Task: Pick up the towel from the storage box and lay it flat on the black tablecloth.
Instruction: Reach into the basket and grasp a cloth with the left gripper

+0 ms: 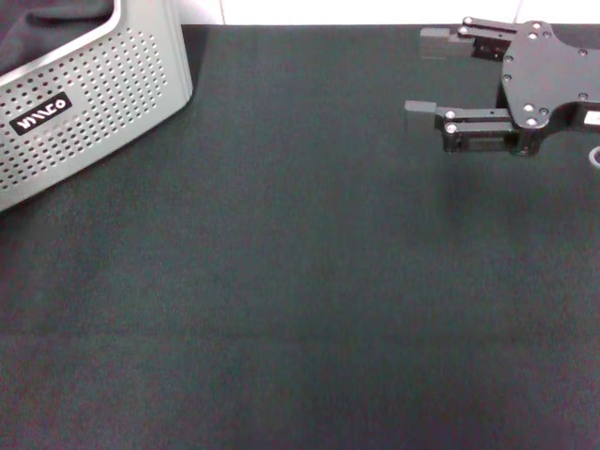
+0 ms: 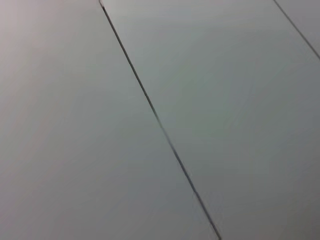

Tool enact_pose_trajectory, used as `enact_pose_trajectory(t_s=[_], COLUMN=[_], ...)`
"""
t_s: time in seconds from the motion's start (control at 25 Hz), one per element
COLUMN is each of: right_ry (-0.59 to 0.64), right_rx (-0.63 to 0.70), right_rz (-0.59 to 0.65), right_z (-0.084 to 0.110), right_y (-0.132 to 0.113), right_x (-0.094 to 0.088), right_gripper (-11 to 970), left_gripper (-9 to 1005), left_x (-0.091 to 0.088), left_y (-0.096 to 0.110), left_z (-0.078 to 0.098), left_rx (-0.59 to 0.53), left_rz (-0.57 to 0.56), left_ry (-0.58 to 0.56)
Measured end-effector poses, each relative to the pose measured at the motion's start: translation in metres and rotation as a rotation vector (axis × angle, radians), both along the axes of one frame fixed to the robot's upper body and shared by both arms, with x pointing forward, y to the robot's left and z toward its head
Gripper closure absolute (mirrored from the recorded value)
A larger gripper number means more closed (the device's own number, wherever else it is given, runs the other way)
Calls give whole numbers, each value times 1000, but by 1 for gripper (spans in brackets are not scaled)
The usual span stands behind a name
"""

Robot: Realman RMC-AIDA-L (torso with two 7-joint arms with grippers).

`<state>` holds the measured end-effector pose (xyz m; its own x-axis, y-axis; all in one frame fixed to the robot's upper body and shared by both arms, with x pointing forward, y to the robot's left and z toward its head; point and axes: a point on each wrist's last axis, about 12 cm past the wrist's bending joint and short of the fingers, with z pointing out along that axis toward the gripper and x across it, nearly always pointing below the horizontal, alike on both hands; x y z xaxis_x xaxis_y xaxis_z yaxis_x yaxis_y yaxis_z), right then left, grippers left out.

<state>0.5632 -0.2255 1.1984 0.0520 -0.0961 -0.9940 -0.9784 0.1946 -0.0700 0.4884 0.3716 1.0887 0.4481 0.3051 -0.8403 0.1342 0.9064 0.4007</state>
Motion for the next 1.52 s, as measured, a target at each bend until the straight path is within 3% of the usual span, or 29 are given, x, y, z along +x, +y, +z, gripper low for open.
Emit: enact_pose_trajectory(t_s=[0.16,0.32,1.08,1.52], right_ry=[4,8,12,17], right_rx=[1,2,9,13], right_rz=[0,0,1,7], right_z=[-1,-2,-2,-3], right_y=[0,0,0,0], right_x=[0,0,-1,-2], right_gripper=[200,201,208,213], left_gripper=[122,122,122,121], left_x=[10,15,18,5], left_y=[-17,-19,-5,1], left_z=[-12,-15,-23,-28], left_rx=[58,82,139,140], left_rz=[128,197,396,450], left_ry=[-50,-55,-1,-2])
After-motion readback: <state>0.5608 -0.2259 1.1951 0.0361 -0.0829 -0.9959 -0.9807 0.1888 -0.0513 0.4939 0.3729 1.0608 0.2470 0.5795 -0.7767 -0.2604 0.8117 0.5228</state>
